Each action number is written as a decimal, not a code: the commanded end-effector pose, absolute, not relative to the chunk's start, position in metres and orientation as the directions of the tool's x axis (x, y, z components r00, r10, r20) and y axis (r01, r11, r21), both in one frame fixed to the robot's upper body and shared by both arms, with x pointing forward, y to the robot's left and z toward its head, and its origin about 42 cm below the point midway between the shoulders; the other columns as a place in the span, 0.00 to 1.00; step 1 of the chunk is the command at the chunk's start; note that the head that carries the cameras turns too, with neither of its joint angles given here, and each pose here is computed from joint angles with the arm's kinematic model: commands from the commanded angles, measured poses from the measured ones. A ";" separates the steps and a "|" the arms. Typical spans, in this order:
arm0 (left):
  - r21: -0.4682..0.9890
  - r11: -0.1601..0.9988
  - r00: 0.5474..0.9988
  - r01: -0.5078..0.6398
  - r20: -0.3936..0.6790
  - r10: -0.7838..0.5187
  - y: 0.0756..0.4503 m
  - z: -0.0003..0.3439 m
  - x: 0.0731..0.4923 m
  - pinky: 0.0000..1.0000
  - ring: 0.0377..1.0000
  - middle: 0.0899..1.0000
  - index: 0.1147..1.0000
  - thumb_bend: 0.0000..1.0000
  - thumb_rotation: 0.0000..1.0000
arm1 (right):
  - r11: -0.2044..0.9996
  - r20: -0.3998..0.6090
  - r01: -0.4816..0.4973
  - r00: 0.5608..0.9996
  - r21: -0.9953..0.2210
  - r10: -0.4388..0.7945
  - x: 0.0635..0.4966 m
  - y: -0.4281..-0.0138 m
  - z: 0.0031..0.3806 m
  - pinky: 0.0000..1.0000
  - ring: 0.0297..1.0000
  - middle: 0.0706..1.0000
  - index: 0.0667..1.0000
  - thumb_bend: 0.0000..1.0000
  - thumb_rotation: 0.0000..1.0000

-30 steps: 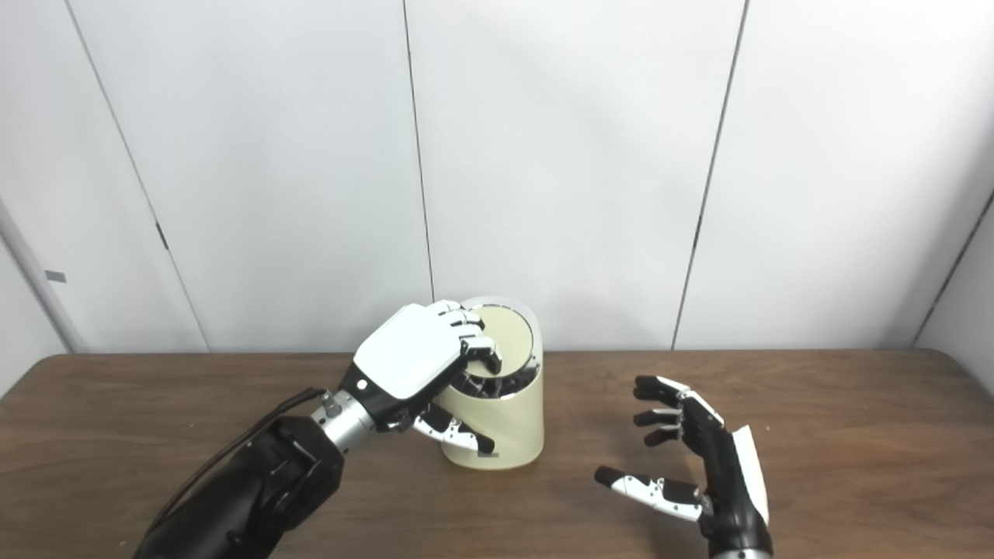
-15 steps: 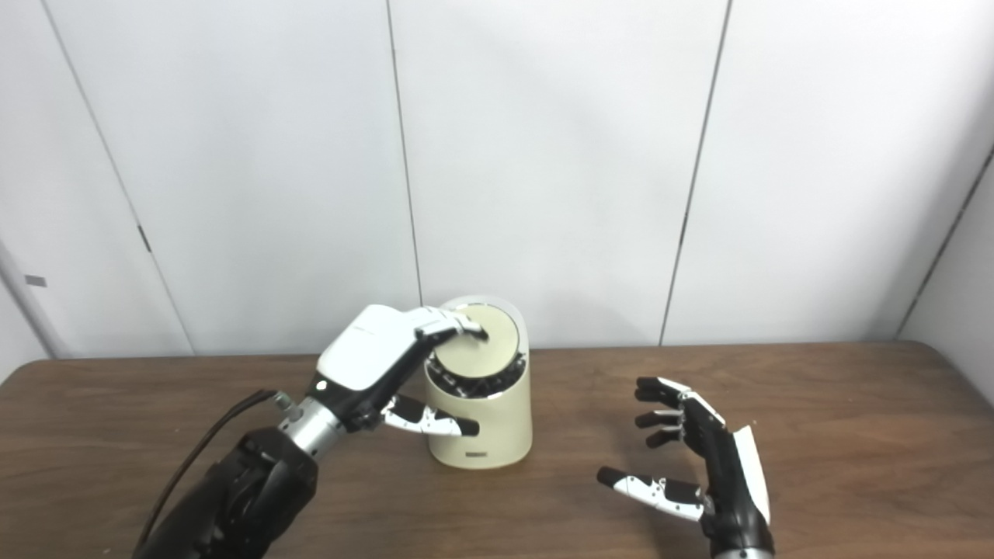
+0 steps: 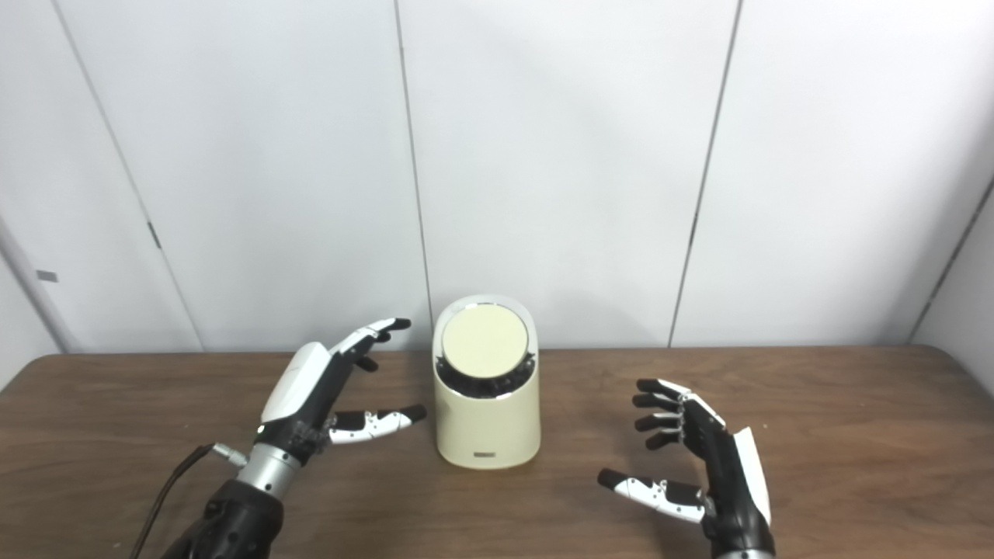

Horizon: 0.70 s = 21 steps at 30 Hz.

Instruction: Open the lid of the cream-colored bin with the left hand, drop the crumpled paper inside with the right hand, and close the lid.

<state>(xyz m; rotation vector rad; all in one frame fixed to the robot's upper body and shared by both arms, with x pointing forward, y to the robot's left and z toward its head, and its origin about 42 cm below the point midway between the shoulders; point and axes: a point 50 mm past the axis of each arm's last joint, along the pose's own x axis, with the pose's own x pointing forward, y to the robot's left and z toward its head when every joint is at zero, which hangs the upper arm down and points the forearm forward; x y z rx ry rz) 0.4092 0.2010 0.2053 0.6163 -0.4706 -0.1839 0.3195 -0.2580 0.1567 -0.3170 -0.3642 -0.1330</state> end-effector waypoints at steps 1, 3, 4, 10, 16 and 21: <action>0.528 0.849 0.857 0.029 0.423 -0.293 0.198 0.224 0.410 0.70 0.80 0.84 0.86 0.75 0.34 | 0.942 0.446 0.201 0.893 -0.268 -0.063 0.325 -0.260 0.175 0.48 0.58 0.66 0.69 0.74 0.06; 0.454 0.889 0.873 0.055 0.411 -0.263 0.200 0.220 0.404 0.65 0.77 0.82 0.85 0.75 0.33 | 0.939 0.445 0.201 0.893 -0.280 -0.058 0.325 -0.262 0.174 0.48 0.59 0.67 0.70 0.73 0.07; 0.434 0.899 0.877 0.061 0.407 -0.256 0.201 0.219 0.403 0.63 0.76 0.81 0.85 0.75 0.33 | 0.938 0.445 0.201 0.894 -0.284 -0.057 0.325 -0.262 0.174 0.48 0.59 0.67 0.70 0.73 0.08; 0.313 0.947 0.901 0.076 0.385 -0.200 0.206 0.205 0.384 0.54 0.65 0.70 0.80 0.74 0.27 | 0.939 0.451 0.204 0.890 -0.275 -0.062 0.326 -0.263 0.175 0.47 0.58 0.67 0.69 0.74 0.06; 0.240 0.966 0.927 0.093 0.332 -0.172 0.212 0.184 0.369 0.59 0.68 0.72 0.81 0.73 0.33 | 0.941 0.454 0.195 0.889 -0.275 -0.052 0.328 -0.268 0.172 0.48 0.59 0.67 0.70 0.74 0.05; 0.189 0.977 0.943 0.098 0.297 -0.152 0.217 0.172 0.360 0.60 0.69 0.74 0.82 0.71 0.35 | 0.943 0.451 0.185 0.892 -0.276 -0.043 0.327 -0.270 0.173 0.48 0.60 0.68 0.70 0.75 0.08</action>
